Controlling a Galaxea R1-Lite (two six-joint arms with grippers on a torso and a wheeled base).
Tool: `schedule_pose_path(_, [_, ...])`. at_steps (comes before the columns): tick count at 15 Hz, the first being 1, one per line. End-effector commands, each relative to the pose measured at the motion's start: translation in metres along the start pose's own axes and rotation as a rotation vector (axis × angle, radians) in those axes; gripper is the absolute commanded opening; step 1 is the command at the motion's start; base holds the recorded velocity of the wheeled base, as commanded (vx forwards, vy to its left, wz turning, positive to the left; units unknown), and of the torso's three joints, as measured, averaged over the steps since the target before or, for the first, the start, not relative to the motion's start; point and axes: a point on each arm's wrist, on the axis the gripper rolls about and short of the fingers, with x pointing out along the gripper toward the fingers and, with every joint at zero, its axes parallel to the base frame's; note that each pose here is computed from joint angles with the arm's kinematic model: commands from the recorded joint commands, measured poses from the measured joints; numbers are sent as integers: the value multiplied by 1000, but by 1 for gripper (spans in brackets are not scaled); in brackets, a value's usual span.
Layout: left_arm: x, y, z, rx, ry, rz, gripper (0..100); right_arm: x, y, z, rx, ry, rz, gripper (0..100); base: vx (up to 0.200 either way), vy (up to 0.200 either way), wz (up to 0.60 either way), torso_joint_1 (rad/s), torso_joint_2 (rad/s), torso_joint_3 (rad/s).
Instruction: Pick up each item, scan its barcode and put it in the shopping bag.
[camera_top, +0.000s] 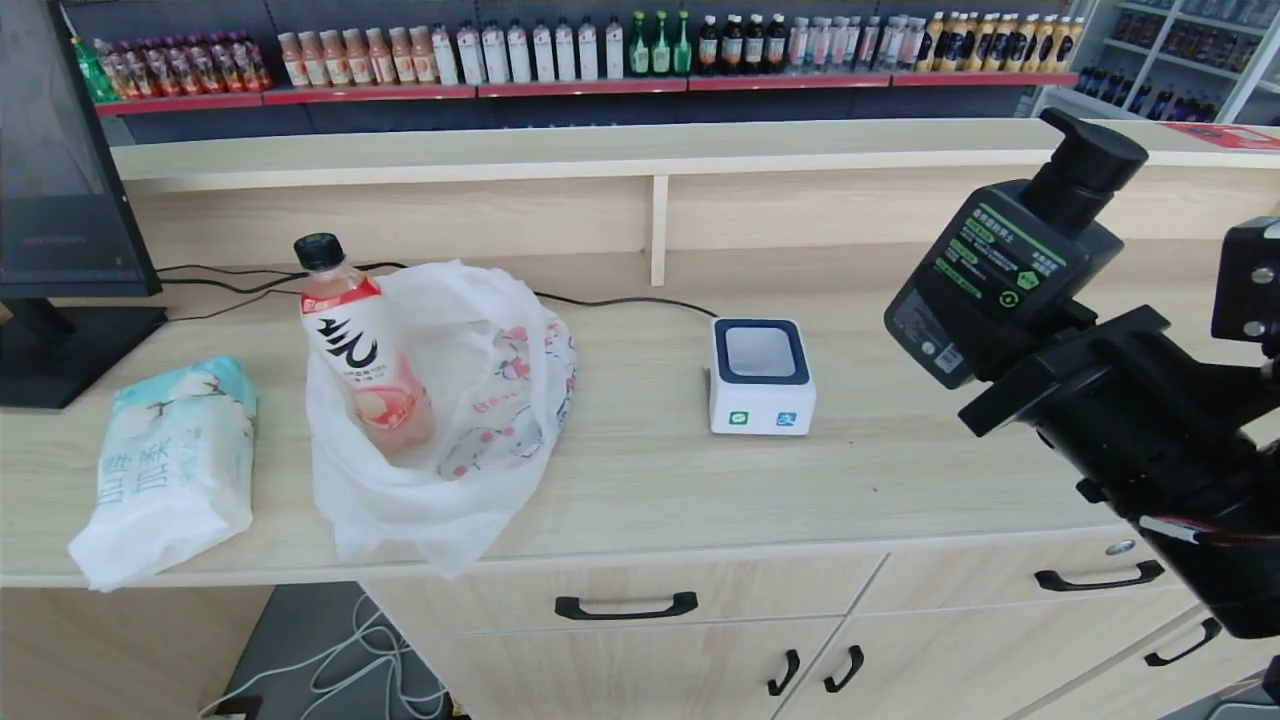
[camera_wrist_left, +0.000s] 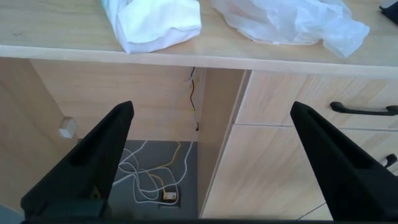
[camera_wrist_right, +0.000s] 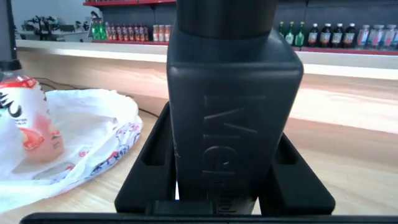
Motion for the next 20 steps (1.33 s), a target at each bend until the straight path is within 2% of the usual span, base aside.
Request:
schedule_pose_path(1, [0, 0, 0, -1, -1, 1, 100, 9, -4, -6, -17, 2, -18, 0, 0, 0, 0, 0, 0, 0])
schedule_pose_path(6, [0, 0, 0, -1, -1, 1, 100, 24, 2, -11, 0, -8, -2, 0, 0, 0, 0, 0, 0, 0])
schedule_pose_path(8, [0, 0, 0, 0, -1, 1, 100, 32, 2, -8, 0, -34, -7, 0, 0, 0, 600, -2, 0, 2])
schedule_pose_path(11, [0, 0, 0, -1, -1, 1, 100, 32, 2, -12, -1, -22, -5, 0, 0, 0, 600, -1, 2, 1])
schedule_pose_path(13, [0, 0, 0, 0, -1, 1, 100, 32, 2, -15, -15, -11, -6, 0, 0, 0, 0, 0, 0, 0])
schedule_pose_path(14, [0, 0, 0, 0, -2, 1, 100, 33, 1, -18, -38, -1, -13, 0, 0, 0, 0, 0, 0, 0])
schedule_pose_path(16, [0, 0, 0, 2, -2, 1, 100, 38, -23, -33, -216, 38, -67, 0, 0, 0, 0, 0, 0, 0])
schedule_pose_path(20, [0, 0, 0, 0, -1, 1, 100, 36, -29, -40, -418, 39, 66, 0, 0, 0, 0, 0, 0, 0])
